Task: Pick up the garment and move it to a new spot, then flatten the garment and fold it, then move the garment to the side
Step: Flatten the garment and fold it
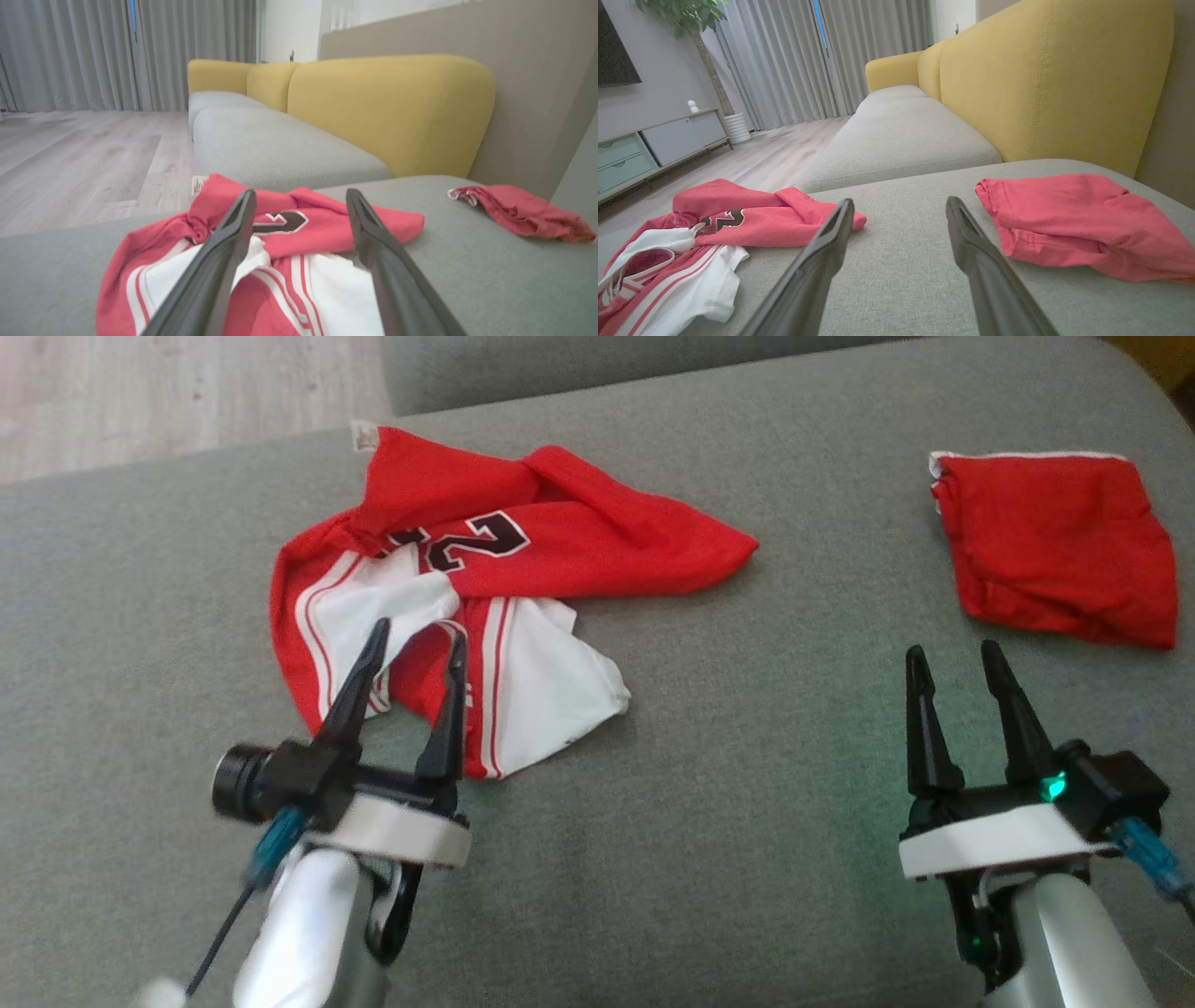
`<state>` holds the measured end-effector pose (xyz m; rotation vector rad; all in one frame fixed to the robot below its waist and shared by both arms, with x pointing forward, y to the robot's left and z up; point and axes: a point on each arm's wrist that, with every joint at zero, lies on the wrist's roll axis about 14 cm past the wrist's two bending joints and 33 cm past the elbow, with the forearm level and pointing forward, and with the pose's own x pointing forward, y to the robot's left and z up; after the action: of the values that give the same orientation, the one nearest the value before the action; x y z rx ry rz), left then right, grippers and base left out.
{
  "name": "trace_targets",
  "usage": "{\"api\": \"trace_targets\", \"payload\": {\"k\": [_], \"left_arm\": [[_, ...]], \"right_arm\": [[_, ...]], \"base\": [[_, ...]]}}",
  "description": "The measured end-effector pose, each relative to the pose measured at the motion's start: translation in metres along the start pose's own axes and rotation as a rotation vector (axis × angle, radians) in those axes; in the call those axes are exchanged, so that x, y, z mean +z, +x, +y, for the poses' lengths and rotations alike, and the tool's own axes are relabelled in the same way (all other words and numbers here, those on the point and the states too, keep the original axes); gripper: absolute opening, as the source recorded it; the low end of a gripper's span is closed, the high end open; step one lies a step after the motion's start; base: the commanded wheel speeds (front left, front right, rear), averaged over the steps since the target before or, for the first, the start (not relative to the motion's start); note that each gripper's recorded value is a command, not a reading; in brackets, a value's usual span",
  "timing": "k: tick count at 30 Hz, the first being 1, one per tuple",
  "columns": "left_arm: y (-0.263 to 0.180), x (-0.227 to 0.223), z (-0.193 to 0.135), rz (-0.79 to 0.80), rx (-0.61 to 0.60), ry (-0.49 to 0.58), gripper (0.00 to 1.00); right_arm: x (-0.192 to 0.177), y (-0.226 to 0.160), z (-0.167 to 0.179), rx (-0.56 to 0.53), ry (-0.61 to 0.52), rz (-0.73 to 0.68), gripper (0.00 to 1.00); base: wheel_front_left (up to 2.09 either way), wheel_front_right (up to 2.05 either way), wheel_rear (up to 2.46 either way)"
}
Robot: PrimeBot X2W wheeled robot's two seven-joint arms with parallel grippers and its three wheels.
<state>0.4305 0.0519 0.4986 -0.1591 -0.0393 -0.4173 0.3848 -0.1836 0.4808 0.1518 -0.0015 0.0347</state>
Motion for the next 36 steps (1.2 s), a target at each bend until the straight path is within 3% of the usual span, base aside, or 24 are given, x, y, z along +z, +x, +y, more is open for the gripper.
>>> {"api": "trace_targets", "payload": {"k": [9,17,28,29,30,31,36], "left_arm": [[0.039,-0.057,0.008,0.222,-0.037,0.163,1.00],[0.064,-0.079,0.036,0.351,0.008,0.279,1.00],[0.056,-0.101,0.051,0.461,0.043,0.303,1.00],[0.056,-0.102,0.053,0.468,0.050,0.299,0.83],[0.057,-0.101,0.054,0.462,0.054,0.292,0.45],[0.056,-0.100,0.054,0.457,0.057,0.286,0.00],[0.051,-0.098,0.061,0.444,0.081,0.255,0.00]], "right_arm": [[-0.012,0.006,-0.010,-0.031,0.017,0.035,1.00],[-0.023,0.005,-0.019,-0.058,0.023,0.069,1.00],[-0.023,0.009,-0.018,-0.056,0.028,0.065,1.00],[-0.023,0.009,-0.017,-0.053,0.029,0.066,1.00],[-0.023,0.009,-0.017,-0.051,0.029,0.066,1.00],[-0.023,0.010,-0.016,-0.050,0.030,0.066,1.00],[-0.023,0.012,-0.012,-0.037,0.032,0.064,1.00]], "base": [[0.00,0.00,0.00],[0.00,0.00,0.00],[0.00,0.00,0.00],[0.00,0.00,0.00],[0.00,0.00,0.00],[0.00,0.00,0.00],[0.00,0.00,0.00]]}}
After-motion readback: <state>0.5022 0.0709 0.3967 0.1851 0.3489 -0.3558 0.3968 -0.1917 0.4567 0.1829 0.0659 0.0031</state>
